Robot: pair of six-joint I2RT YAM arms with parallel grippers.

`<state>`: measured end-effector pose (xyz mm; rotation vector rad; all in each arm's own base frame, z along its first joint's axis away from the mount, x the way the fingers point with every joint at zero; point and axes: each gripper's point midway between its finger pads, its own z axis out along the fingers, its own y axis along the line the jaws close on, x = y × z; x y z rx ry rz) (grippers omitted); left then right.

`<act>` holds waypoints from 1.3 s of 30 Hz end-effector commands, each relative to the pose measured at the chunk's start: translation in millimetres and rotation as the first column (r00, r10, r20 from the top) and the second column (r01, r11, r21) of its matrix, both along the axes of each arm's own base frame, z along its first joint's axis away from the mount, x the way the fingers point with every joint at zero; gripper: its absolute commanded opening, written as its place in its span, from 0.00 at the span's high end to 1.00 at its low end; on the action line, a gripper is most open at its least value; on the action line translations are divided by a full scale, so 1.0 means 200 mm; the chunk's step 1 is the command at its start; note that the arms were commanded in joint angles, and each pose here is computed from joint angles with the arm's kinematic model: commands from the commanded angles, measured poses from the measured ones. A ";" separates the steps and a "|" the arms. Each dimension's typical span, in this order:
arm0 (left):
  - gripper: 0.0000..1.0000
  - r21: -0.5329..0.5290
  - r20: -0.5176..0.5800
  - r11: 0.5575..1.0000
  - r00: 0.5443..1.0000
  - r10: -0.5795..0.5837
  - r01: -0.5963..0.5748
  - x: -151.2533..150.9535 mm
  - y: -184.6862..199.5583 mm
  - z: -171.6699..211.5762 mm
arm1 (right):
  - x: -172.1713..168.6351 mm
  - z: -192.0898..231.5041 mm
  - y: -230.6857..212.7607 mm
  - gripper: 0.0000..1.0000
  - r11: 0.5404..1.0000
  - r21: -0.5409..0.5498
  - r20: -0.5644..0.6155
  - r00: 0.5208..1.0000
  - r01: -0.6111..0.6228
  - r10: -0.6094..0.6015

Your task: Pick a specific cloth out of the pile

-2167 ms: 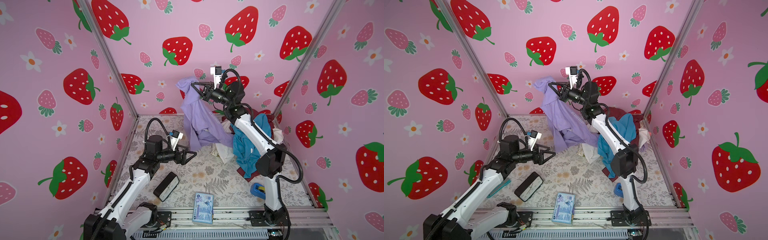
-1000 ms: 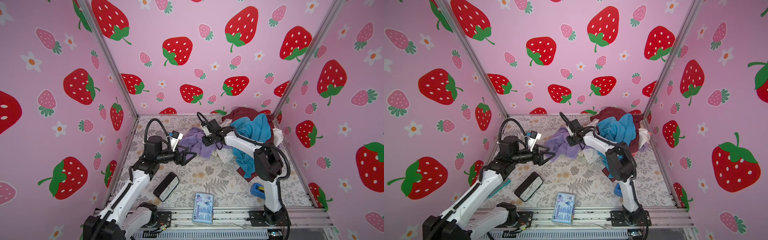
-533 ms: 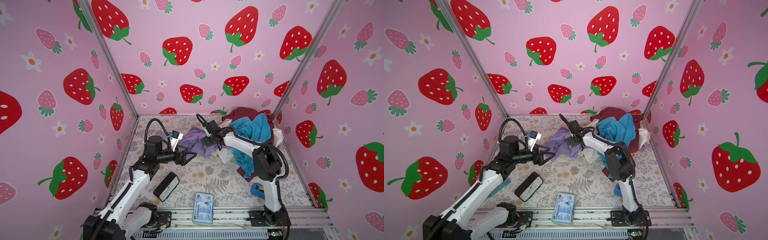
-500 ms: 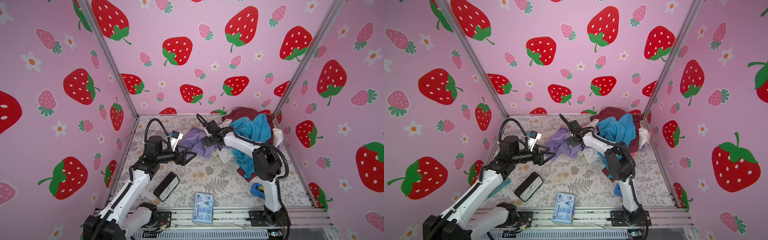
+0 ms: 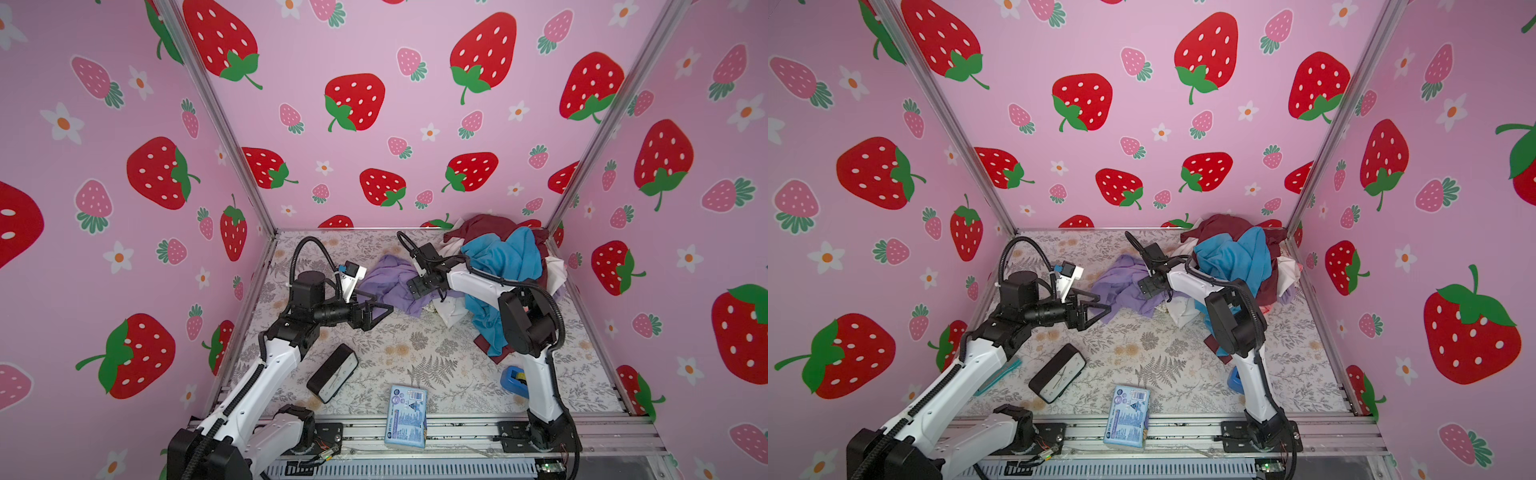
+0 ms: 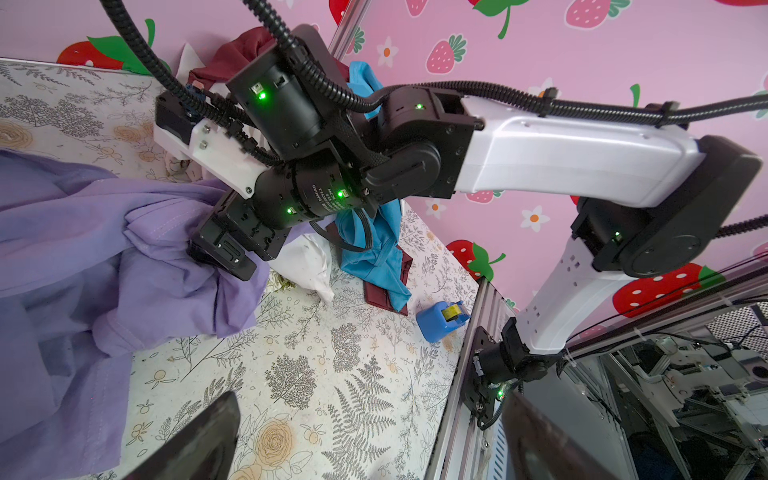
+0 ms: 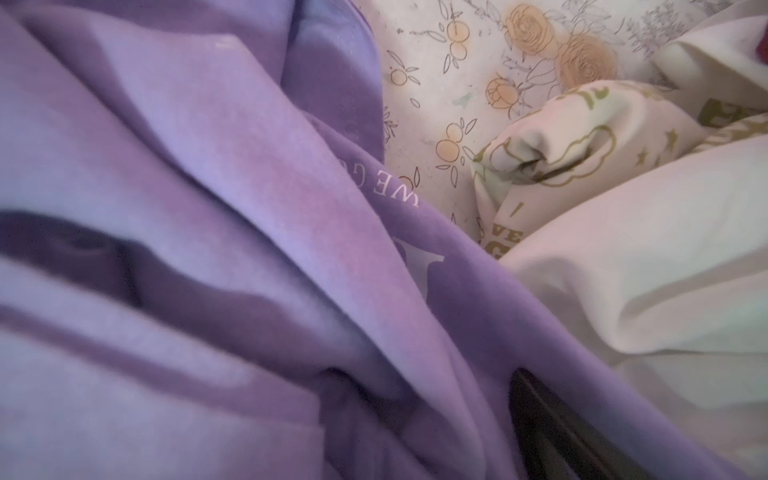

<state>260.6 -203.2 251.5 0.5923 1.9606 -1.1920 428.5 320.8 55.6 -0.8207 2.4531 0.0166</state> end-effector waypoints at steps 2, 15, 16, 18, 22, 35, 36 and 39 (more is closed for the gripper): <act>0.01 -0.003 0.004 1.000 1.000 -0.023 0.023 -0.01 -0.01 0.00 | -0.02 -0.09 -0.01 0.07 1.000 0.010 -0.047 0.999 -0.019 0.019; 0.01 0.000 0.001 1.000 1.000 -0.020 0.020 0.00 -0.01 -0.01 | 0.00 0.16 -0.01 0.75 0.998 0.056 0.054 0.999 -0.012 0.009; 0.01 0.000 0.002 1.000 1.000 -0.021 0.021 0.00 -0.02 -0.01 | 0.01 0.17 -0.01 0.80 0.998 0.057 0.058 0.998 -0.011 0.007; 0.01 0.000 0.003 1.000 1.000 -0.021 0.021 0.00 -0.02 -0.01 | 0.01 0.21 0.01 0.93 0.998 0.065 0.068 0.998 -0.018 0.014; 0.01 0.001 0.004 1.000 1.000 -0.023 0.023 0.00 -0.02 -0.01 | 0.01 0.34 0.04 1.00 0.997 0.071 0.116 0.993 -0.029 0.020; 0.01 -0.002 0.014 1.000 1.000 -0.023 0.023 -0.01 -0.01 0.00 | 0.04 0.97 0.07 1.00 0.982 0.180 0.355 0.935 -0.055 -0.013; 0.01 -0.002 0.014 1.000 1.000 -0.022 0.022 -0.01 -0.01 0.00 | 0.04 1.01 0.08 1.00 0.979 0.194 0.370 0.929 -0.064 -0.012; 0.01 -0.003 0.016 1.000 1.000 -0.021 0.021 -0.01 -0.01 0.01 | 0.04 1.13 0.09 1.00 0.971 0.224 0.409 0.912 -0.083 -0.016</act>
